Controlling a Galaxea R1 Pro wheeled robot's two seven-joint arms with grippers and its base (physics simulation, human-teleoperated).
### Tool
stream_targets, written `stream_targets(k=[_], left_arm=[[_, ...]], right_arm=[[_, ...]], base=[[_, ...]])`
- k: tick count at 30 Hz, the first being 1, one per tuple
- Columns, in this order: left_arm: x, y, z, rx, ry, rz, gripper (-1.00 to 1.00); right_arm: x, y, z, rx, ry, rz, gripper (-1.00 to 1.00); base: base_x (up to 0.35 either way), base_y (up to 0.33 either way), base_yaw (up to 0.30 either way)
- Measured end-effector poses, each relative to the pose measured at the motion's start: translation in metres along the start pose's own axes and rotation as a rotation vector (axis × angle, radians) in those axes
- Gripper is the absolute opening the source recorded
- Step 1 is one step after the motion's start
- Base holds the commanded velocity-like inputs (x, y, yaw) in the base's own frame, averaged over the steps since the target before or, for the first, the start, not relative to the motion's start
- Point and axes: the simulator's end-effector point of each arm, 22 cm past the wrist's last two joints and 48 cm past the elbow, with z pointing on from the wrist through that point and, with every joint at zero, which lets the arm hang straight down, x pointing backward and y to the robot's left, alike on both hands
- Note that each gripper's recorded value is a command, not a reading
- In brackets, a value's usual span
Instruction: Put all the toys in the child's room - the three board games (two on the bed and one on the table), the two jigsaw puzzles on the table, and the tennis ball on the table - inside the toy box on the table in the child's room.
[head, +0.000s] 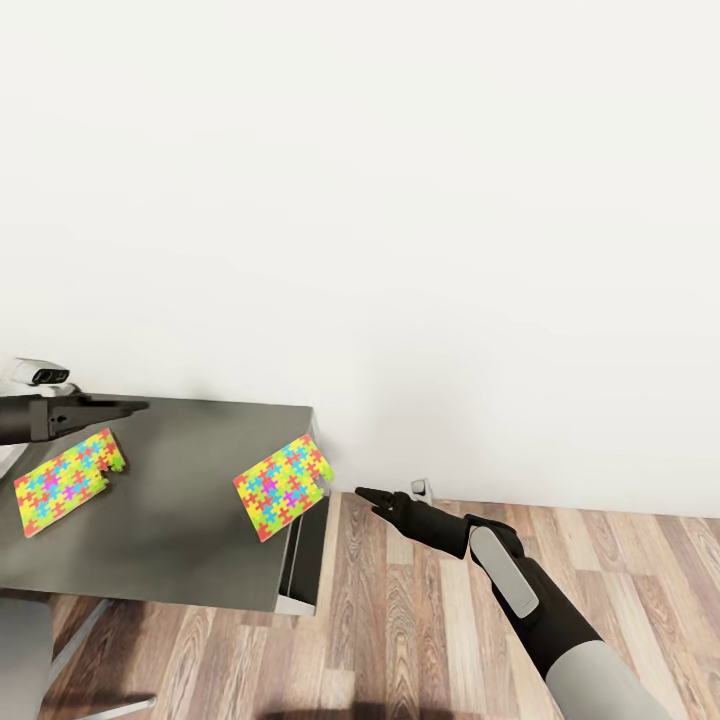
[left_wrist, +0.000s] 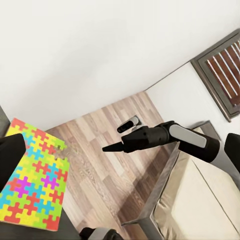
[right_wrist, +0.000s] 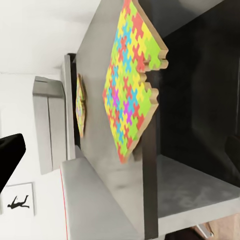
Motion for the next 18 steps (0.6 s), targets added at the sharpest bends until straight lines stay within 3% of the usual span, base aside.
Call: stream_targets(k=[8,18], left_arm=[[-0.0003,0.0,-0.0006,-0.001,0.0,0.001,1.0],[-0.0004,0.0,-0.0011,-0.002,0.0,0.001,1.0]], right_arm=[[0.0,-0.0001,0.0,0.0,0.0,0.0,1.0],[-0.0009,-0.0004,-0.0006,0.001,-0.001,-0.001,1.0]], base=[[0.0,0.175,0.0],[0.0,0.058,0.0]])
